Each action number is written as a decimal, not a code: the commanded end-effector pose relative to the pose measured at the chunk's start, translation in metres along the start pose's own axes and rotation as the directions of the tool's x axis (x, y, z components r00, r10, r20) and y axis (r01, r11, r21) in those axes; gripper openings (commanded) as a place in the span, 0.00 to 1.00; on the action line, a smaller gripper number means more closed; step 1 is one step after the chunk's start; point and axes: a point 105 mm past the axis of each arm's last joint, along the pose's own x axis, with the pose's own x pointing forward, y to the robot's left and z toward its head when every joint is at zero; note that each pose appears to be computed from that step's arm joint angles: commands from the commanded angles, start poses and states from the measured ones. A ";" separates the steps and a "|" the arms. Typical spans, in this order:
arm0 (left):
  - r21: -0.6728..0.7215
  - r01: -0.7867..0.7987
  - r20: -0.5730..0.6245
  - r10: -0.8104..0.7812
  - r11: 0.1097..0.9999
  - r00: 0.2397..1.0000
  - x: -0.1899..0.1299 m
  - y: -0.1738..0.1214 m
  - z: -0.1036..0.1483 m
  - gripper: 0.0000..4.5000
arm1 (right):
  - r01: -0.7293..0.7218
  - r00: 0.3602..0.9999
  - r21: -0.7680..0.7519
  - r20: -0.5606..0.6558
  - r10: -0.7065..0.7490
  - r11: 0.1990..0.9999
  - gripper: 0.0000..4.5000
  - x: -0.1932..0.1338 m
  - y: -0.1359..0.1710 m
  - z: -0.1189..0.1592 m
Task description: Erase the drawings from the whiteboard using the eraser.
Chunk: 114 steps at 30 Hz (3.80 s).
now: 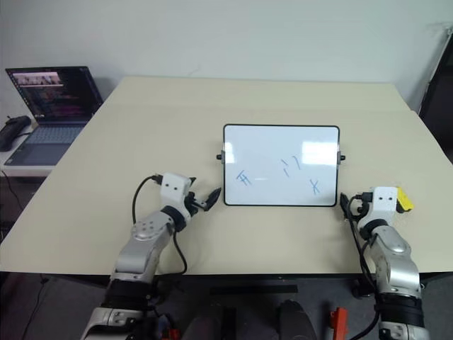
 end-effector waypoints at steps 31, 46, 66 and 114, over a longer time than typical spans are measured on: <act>0.116 0.792 -0.005 -0.797 0.600 0.604 -0.052 -0.091 0.093 1.00 | -0.119 0.975 -0.098 -0.198 0.098 0.988 1.00 -0.009 -0.134 0.046; 0.098 0.771 -0.008 -0.775 0.629 0.632 -0.061 -0.087 0.087 1.00 | -0.171 0.950 -0.117 -0.284 0.132 0.978 0.96 0.003 -0.130 0.029; 0.104 0.725 -0.021 -0.727 0.681 0.686 -0.062 -0.070 0.083 1.00 | -0.211 0.969 -0.115 -0.157 0.192 0.971 0.21 0.000 -0.124 0.058; 0.231 0.488 0.051 -0.511 0.842 0.858 -0.085 -0.001 0.073 1.00 | -0.790 0.556 -0.568 -0.502 0.662 0.231 0.21 0.018 0.213 -0.011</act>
